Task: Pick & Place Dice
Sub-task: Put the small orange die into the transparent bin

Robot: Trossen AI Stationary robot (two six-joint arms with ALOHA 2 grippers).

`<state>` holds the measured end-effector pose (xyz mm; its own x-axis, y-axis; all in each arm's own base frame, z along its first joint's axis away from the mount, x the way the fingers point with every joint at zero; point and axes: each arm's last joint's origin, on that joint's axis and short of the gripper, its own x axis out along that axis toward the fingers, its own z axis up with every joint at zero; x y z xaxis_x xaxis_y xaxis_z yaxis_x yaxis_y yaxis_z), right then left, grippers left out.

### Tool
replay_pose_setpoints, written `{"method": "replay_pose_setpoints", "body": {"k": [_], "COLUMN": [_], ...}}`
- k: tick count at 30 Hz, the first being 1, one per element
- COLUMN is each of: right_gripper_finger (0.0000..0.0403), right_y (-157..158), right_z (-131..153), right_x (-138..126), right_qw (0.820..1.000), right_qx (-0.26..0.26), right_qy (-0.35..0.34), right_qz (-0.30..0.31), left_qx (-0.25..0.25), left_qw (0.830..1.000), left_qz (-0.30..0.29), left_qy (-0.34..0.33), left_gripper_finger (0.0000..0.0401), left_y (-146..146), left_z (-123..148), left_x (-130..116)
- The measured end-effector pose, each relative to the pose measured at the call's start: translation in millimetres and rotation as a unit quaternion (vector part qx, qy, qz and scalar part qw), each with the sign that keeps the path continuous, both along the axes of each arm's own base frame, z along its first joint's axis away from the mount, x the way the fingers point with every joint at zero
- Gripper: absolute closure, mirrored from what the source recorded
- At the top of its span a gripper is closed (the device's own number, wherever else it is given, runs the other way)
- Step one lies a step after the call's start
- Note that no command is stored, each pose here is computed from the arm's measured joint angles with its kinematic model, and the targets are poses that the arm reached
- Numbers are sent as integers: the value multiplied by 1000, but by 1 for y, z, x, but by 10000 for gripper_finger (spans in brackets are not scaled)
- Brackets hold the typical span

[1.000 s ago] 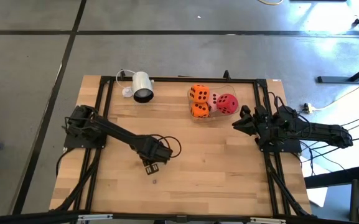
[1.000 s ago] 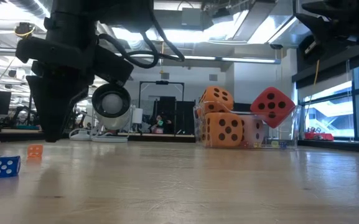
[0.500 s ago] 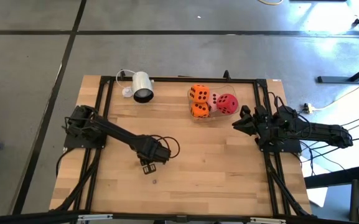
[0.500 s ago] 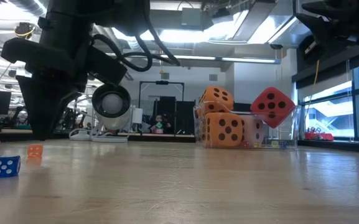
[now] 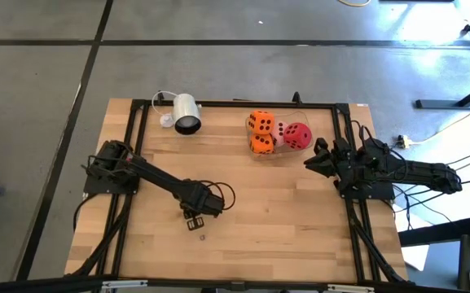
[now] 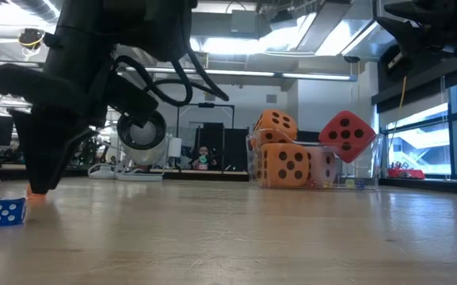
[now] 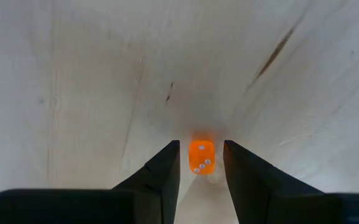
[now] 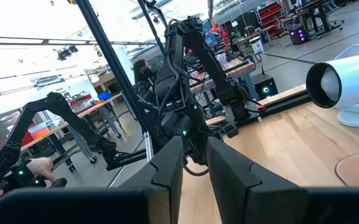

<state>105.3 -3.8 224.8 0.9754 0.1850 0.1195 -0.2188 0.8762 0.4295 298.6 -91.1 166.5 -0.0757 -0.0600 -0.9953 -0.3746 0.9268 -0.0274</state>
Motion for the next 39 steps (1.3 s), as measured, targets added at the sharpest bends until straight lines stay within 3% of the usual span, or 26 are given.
{"method": "replay_pose_setpoints", "body": {"k": [22, 31, 36, 39], "right_gripper_finger": [328, 328, 328, 328], "right_y": [0, 0, 0, 0], "right_z": [0, 0, 0, 0], "right_x": [0, 0, 0, 0], "right_qw": [1000, 1000, 1000, 1000], "right_qx": [0, 0, 0, 0], "right_qy": [0, 0, 0, 0], "right_qz": [0, 0, 0, 0], "left_qx": [-5, -4, 5, 39], "left_qw": [1000, 1000, 1000, 997], "left_qz": [-5, -5, -2, 3], "left_qy": [18, 16, -6, -65], "left_gripper_finger": [299, 363, 388, 380], "left_y": [-6, -6, -4, -1], "left_z": [-7, -7, -4, 6], "left_x": [-1, -1, 1, 6]}}
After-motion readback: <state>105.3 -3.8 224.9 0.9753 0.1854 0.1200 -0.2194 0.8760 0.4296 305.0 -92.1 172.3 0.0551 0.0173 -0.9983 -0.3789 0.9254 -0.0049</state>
